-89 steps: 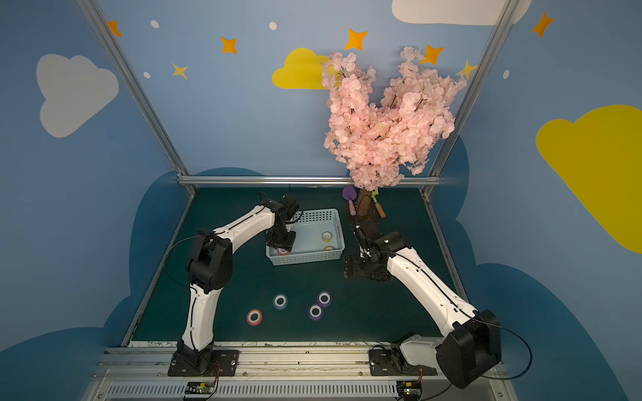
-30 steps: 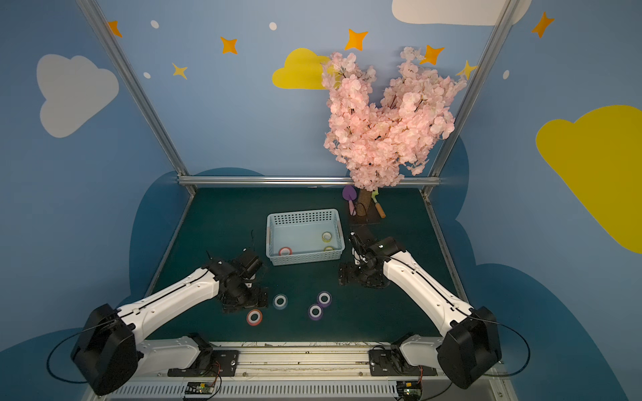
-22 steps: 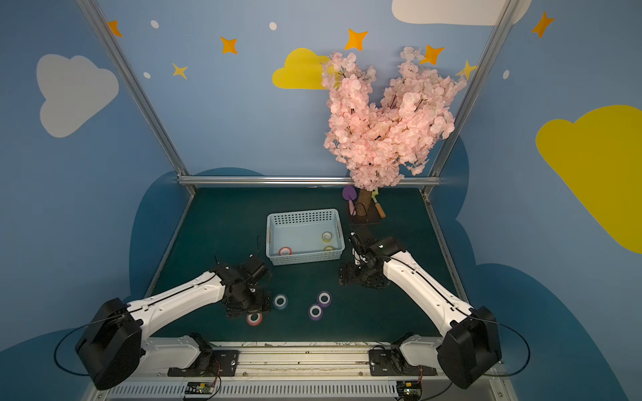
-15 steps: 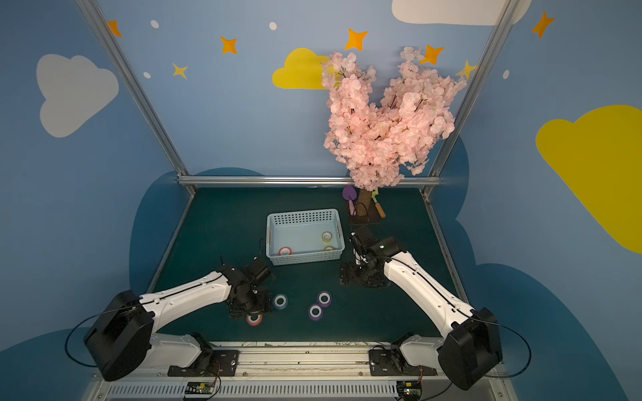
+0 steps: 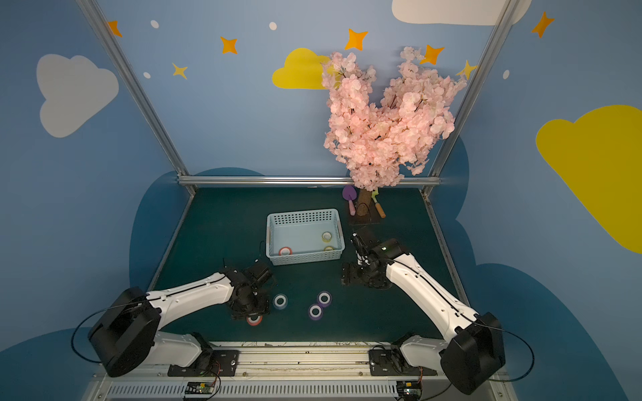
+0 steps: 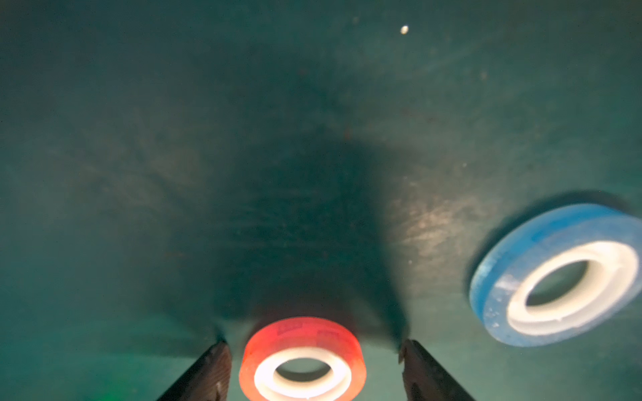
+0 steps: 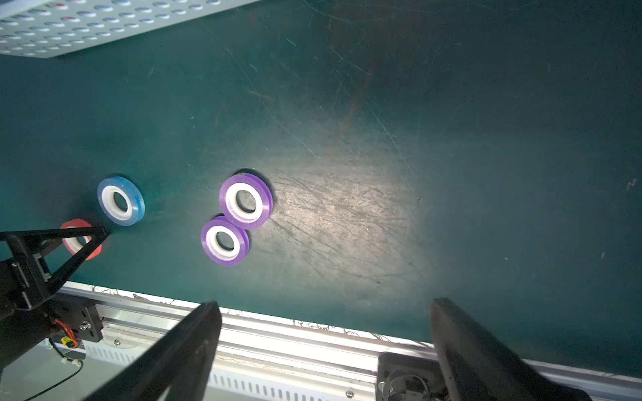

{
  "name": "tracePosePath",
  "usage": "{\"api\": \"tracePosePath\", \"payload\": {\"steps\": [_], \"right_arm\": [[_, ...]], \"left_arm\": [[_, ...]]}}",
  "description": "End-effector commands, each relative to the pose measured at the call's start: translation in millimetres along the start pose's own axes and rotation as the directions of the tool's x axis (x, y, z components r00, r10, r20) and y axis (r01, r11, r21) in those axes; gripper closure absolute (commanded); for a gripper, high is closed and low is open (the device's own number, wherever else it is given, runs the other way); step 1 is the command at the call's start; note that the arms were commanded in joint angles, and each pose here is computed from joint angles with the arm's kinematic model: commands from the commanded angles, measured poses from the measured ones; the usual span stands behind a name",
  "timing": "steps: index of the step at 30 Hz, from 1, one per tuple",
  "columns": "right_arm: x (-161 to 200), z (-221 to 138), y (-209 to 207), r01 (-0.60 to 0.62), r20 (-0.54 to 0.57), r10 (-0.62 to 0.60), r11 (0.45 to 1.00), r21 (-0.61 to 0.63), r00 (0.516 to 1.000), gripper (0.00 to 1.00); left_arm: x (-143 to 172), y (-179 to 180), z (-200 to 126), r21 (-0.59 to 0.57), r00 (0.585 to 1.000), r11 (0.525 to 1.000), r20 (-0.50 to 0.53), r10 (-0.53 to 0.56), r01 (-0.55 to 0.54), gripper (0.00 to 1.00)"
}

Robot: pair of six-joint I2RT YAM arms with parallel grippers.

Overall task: Put the transparent tape into the storage box
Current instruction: Pick up the tape at the center of the board.

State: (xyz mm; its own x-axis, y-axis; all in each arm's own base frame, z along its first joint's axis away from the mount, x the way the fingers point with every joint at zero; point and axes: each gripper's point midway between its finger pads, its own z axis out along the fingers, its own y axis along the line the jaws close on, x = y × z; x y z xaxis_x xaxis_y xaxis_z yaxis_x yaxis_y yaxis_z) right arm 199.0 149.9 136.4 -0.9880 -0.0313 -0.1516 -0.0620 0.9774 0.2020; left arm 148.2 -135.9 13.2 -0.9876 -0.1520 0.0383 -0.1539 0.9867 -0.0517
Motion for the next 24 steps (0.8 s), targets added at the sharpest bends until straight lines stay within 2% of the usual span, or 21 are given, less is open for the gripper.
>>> {"api": "tracePosePath", "payload": {"steps": [1,24], "right_arm": [[4.4,-1.2,-4.7,-0.003,0.003,0.003,1.0,0.017,1.0,0.02],[5.6,-1.4,-7.8,-0.017,0.003,0.017,0.999,0.032,1.0,0.02]], "left_arm": [[6.6,3.9,7.1,-0.006,1.0,1.0,-0.019,-0.007,0.007,0.24],[16.2,9.2,11.1,-0.021,0.999,1.0,-0.038,-0.011,0.011,0.46]]}}
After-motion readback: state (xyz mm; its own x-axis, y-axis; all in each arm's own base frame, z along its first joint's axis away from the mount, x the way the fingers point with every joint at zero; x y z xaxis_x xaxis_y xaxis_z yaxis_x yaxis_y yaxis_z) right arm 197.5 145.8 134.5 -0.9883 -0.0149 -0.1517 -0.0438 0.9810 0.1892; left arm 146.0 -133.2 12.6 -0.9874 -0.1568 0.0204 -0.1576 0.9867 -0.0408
